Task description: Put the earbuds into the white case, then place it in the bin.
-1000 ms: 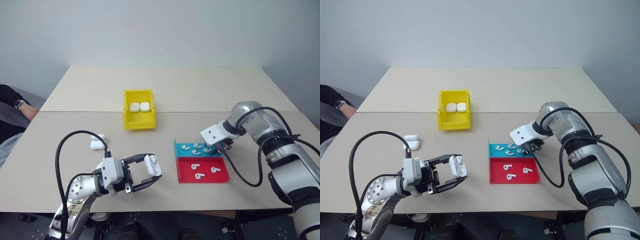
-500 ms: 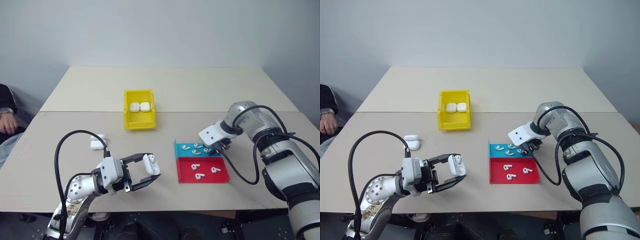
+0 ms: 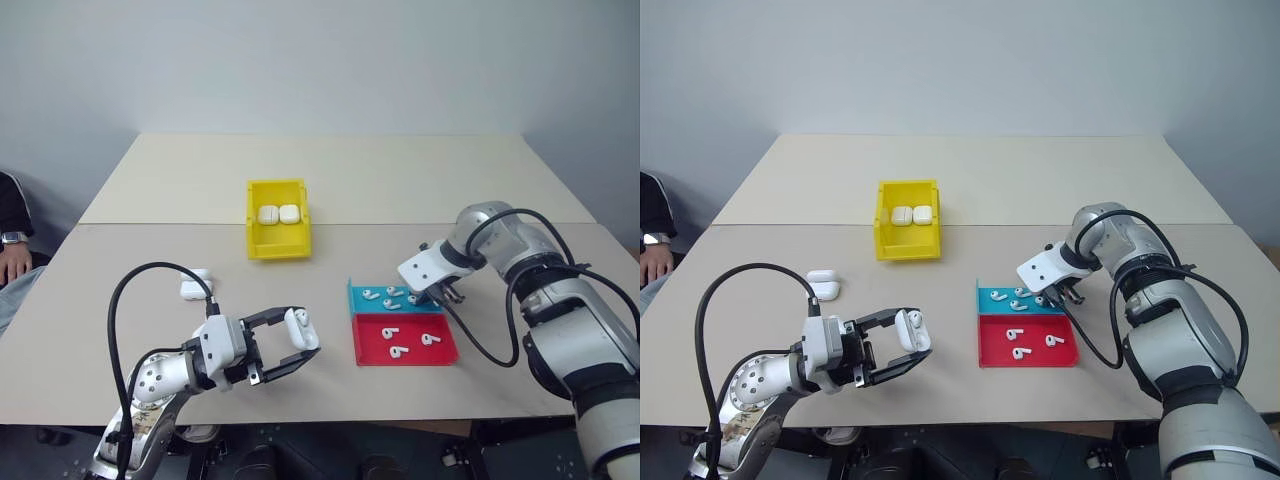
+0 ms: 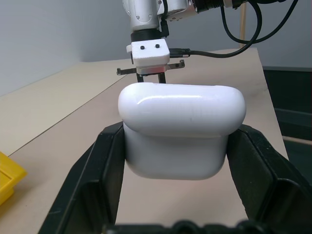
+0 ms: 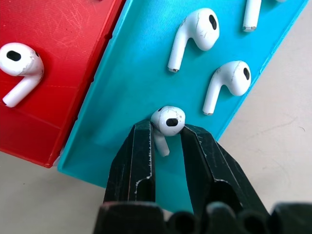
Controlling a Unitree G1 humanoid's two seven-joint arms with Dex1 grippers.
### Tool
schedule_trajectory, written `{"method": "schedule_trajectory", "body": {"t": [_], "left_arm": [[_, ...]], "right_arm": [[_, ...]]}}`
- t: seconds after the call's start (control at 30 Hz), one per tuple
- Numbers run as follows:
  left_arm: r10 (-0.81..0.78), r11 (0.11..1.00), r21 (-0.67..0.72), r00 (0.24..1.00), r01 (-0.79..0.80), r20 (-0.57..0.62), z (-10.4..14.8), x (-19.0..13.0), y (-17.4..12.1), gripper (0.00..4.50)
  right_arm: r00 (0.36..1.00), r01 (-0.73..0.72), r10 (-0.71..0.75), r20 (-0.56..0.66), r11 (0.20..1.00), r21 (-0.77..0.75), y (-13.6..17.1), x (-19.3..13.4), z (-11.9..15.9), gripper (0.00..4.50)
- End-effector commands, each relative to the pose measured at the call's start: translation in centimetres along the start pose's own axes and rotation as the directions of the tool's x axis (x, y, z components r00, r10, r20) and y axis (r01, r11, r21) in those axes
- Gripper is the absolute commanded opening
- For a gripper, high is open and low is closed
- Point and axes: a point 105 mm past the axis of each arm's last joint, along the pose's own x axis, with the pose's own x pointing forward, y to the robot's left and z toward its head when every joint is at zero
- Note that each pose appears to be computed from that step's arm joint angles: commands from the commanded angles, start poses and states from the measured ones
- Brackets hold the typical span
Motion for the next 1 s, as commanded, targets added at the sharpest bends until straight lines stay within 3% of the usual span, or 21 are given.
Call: {"method": "schedule_trajectory", "body": {"t": [0.03, 0.13, 0.3, 0.47, 0.53, 0.77, 0.87, 1.0], "left_arm": [[-0.009, 0.999, 0.042, 1.000, 0.008, 0.029, 1.2, 0.1, -0.1, 2.81], [-0.010, 0.999, 0.043, 0.999, 0.009, 0.031, 1.3, 0.1, -0.1, 2.81], [-0.017, 0.998, 0.054, 0.998, 0.013, 0.066, 1.9, 0.5, 0.3, 2.81], [-0.039, 0.997, 0.073, 0.992, 0.031, 0.117, 3.0, 1.7, 1.0, 2.81], [-0.057, 0.997, 0.065, 0.986, 0.047, 0.155, 3.8, 2.7, 1.3, 2.81], [-0.123, 0.992, 0.030, 0.968, 0.120, 0.218, 5.0, 5.3, 1.7, 2.81], [-0.139, 0.990, 0.004, 0.974, 0.140, 0.178, 4.8, 6.0, 1.8, 2.81], [-0.174, 0.984, 0.003, 0.960, 0.178, 0.218, 5.4, 7.0, 1.8, 2.81]], "right_arm": [[1.000, 0.022, -0.022, -0.008, 1.000, -0.016, -0.4, -0.6, 0.1, 0.84], [0.998, 0.062, -0.062, 0.024, 0.998, -0.014, -0.9, -1.5, 0.5, 0.84], [0.958, 0.214, -0.225, 0.180, 0.974, 0.079, -2.1, -5.3, 2.0, 0.84], [0.775, 0.381, -0.476, 0.416, 0.877, 0.293, -2.0, -11.1, 4.4, 0.84], [0.652, 0.407, -0.539, 0.533, 0.842, 0.354, -0.3, -13.5, 6.3, 0.84], [0.265, 0.259, -0.591, 0.762, 0.805, 0.534, 4.5, -16.7, 13.2, 0.84], [0.186, 0.198, -0.620, 0.762, 0.783, 0.589, 5.2, -16.4, 14.1, 0.84], [0.121, 0.137, -0.630, 0.767, 0.776, 0.616, 5.7, -15.4, 15.5, 0.84]]}}
